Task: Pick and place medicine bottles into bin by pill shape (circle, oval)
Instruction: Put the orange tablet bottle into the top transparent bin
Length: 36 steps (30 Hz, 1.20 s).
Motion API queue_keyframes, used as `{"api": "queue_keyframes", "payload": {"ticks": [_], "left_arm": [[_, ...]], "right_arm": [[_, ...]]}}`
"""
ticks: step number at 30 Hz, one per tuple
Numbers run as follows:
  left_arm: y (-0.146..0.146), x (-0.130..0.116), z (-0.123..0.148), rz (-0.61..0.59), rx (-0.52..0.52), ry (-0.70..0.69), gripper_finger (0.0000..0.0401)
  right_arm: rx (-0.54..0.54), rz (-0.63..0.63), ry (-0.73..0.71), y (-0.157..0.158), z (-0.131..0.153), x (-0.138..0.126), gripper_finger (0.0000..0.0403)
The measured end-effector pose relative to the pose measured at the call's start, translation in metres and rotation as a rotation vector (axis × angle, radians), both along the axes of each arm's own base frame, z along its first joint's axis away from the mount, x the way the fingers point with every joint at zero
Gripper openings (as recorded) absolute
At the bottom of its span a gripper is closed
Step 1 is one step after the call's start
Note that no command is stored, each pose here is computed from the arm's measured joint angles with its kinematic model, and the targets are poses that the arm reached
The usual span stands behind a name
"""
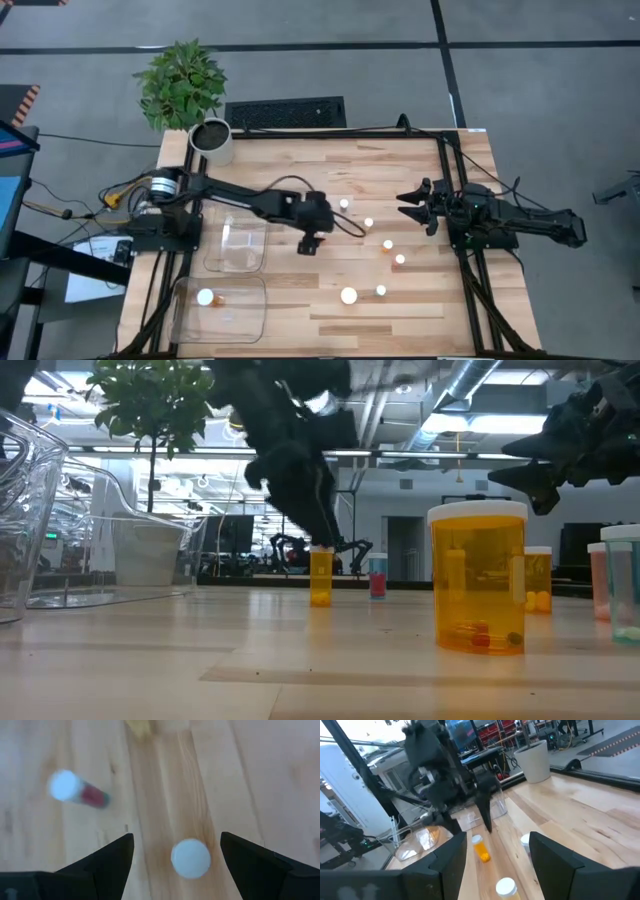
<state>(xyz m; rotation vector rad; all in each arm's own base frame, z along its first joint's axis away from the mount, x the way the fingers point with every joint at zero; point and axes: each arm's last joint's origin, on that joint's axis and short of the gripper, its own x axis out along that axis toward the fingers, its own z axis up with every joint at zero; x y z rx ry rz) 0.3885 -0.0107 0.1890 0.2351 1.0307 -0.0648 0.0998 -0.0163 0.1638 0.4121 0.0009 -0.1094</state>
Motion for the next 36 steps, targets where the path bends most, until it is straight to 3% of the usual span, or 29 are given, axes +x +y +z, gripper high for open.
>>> {"api": "queue_keyframes", "payload": {"ticks": [3,15,26,36], "left_arm": [[-0.0012,0.0106,0.0010,-0.022,-0.021,0.028,0.0293],[-0.0008,0.0028,0.0049,-0.036,-0.006,0.087,0.0287],[0.0039,0.0028,0.0002,-0.041,-0.046,0.105,0.0202],[0.0040,0.0020,-0.0036,-0.040,-0.044,0.100,0.0223]], "right_arm": [[0.003,0.002,0.012,0.0000,-0.0010,0.0006,0.0225],[0.005,0.001,0.027,-0.0002,-0.0022,0.0014,0.0225],[0.005,0.001,0.027,-0.0002,-0.0022,0.0014,0.0225],[0.005,0.001,0.027,-0.0002,-0.0022,0.0014,0.0225]]}}
